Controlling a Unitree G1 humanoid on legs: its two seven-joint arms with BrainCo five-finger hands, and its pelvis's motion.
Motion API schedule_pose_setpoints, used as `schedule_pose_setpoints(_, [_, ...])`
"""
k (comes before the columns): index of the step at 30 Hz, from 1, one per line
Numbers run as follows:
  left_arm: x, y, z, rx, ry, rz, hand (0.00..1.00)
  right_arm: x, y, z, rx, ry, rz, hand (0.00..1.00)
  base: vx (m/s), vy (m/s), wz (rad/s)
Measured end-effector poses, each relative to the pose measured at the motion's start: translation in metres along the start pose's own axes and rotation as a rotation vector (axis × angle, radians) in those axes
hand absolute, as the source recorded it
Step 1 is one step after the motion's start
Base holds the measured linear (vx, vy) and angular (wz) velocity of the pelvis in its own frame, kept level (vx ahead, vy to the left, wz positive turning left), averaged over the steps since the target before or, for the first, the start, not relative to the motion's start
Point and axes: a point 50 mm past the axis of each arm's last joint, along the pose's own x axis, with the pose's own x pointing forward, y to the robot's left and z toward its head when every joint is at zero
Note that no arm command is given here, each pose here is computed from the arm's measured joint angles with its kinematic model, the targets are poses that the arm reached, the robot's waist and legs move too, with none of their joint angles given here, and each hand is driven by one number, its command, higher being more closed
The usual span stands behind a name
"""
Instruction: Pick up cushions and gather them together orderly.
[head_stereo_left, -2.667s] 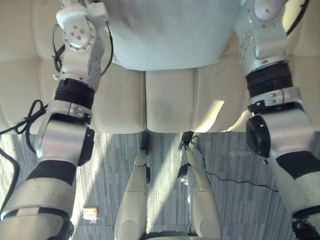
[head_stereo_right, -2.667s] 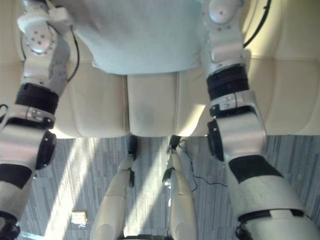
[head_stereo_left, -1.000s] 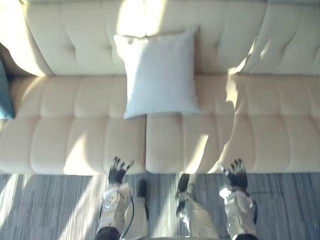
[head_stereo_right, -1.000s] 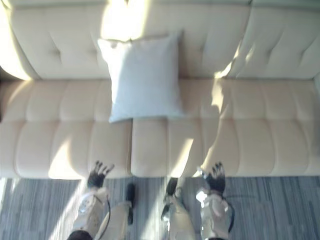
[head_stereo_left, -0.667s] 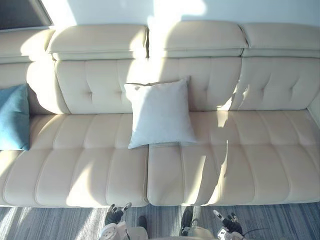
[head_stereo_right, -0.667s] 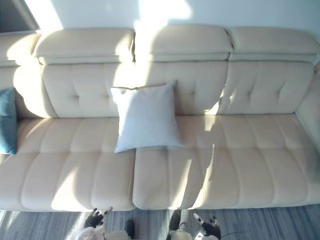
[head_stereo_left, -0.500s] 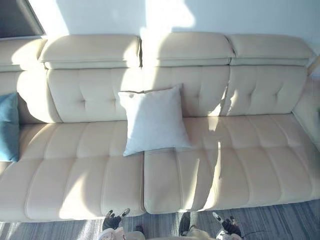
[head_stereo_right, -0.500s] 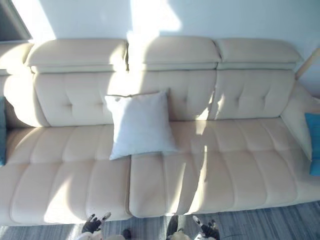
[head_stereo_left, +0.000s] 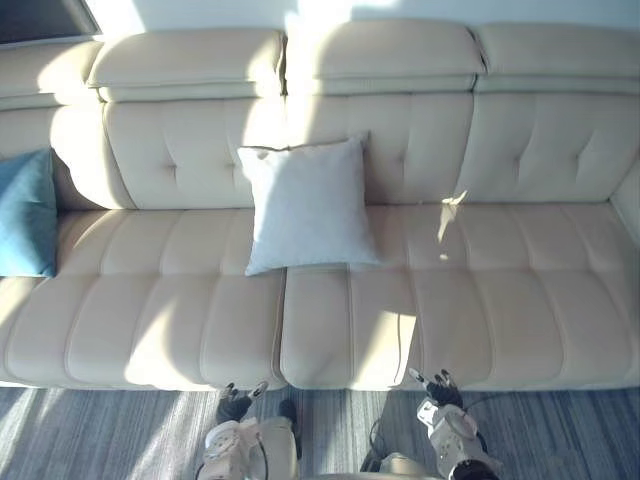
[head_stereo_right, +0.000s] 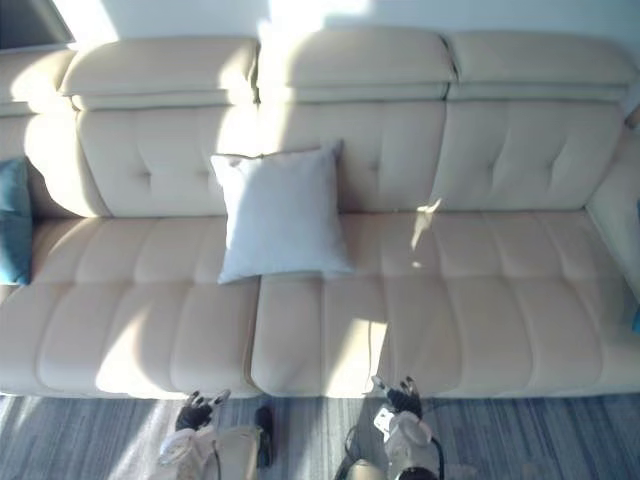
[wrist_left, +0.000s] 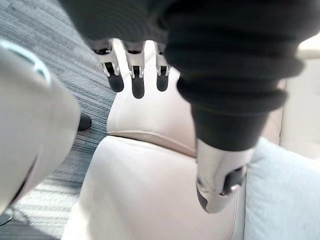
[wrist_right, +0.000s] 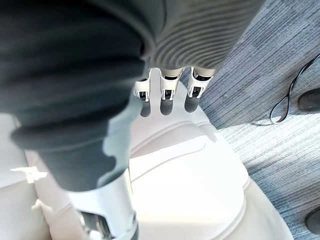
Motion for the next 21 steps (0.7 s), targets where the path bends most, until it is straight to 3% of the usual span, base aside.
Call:
schedule_pose_setpoints(8, [-0.001, 0.001, -0.001, 0.048, -0.001, -0.024, 0.00, -0.012, -0.023, -0.029, -0.044, 0.080, -0.047, 0.00, -0.13, 0.050, 0.07])
schedule_pose_setpoints(21, [-0.007, 0.037, -0.025, 0.200, 0.109, 0.030, 0.00, -0.015, -0.038, -0.051, -0.091, 0.198, -0.078, 0.00, -0.04, 0.125, -0.02])
